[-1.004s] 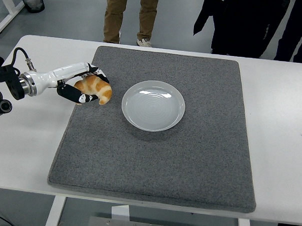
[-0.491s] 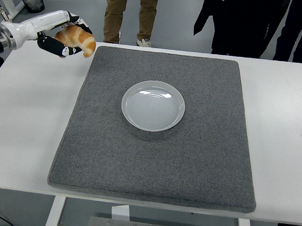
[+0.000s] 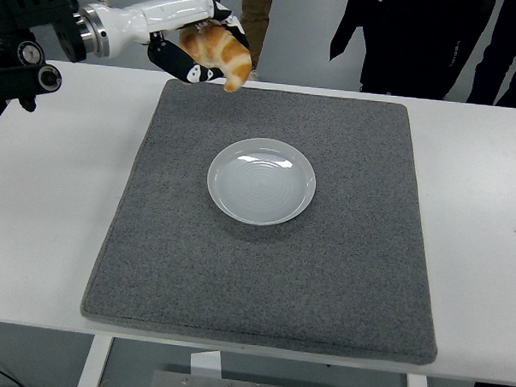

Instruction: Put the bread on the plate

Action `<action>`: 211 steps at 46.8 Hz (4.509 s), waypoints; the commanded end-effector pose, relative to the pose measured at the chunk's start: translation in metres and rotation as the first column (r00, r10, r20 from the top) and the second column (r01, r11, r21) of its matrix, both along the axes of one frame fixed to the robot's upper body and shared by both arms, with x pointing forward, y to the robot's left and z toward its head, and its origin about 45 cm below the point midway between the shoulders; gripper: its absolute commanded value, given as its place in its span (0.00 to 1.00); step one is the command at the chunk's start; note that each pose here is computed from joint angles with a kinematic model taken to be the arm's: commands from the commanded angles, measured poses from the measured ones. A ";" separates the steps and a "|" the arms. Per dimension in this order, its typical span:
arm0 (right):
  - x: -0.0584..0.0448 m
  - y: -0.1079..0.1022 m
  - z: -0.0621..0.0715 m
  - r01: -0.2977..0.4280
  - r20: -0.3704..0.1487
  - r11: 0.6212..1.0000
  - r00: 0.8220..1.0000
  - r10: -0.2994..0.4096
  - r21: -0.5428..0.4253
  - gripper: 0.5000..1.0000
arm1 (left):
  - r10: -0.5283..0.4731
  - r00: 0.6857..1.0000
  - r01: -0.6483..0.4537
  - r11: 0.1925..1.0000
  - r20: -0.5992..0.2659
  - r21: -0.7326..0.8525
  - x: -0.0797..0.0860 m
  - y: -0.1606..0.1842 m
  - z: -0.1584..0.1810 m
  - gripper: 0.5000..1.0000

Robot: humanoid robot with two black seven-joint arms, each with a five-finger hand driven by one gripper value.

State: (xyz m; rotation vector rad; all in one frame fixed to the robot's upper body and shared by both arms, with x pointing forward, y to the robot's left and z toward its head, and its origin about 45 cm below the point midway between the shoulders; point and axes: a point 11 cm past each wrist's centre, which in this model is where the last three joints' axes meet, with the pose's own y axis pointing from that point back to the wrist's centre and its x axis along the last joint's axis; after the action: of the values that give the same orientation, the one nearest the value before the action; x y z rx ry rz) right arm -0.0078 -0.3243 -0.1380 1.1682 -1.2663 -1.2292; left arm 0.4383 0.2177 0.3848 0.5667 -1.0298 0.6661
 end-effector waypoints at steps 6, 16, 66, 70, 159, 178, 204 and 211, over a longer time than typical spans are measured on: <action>0.000 0.000 0.000 0.000 0.000 1.000 1.000 0.000 0.000 0.90 | -0.086 0.995 0.082 0.995 0.052 0.061 -0.009 -0.027 -0.028 0.00; 0.000 0.000 0.000 -0.001 0.000 1.000 1.000 0.001 -0.001 0.90 | -0.088 0.996 0.087 0.995 0.013 0.052 -0.016 -0.039 -0.085 0.00; 0.000 -0.001 0.000 0.001 0.000 1.000 1.000 -0.001 -0.004 0.90 | -0.029 0.997 0.033 0.998 -0.077 0.054 -0.021 -0.053 -0.184 0.00; 0.000 -0.001 0.000 0.001 0.000 1.000 1.000 -0.001 -0.004 0.90 | -0.021 0.996 0.025 0.999 -0.084 0.048 -0.021 -0.052 -0.185 0.00; 0.000 -0.001 0.000 0.002 0.000 1.000 1.000 -0.002 -0.004 0.90 | 0.067 0.995 -0.079 0.979 -0.072 -0.190 0.008 -0.031 -0.106 0.98; 0.000 -0.001 0.000 0.002 0.000 1.000 1.000 -0.002 -0.004 0.90 | -0.011 0.913 -0.273 0.727 -0.409 -0.629 0.043 0.011 -0.043 0.98; 0.000 -0.001 0.000 0.002 0.000 1.000 1.000 -0.002 -0.003 0.90 | 0.023 0.840 -0.505 0.401 -0.542 -0.765 0.063 0.085 -0.071 0.98; 0.000 -0.001 0.000 0.002 0.000 1.000 1.000 -0.002 -0.003 0.90 | 0.020 0.813 -0.556 0.322 -0.581 -0.766 0.068 0.094 -0.087 0.98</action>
State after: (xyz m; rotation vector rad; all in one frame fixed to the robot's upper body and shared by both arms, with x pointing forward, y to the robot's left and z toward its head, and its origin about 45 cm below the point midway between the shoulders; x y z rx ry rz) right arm -0.0078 -0.3249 -0.1380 1.1657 -1.2689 -1.2291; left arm 0.5054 0.3091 0.3044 -0.1300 0.0560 1.2359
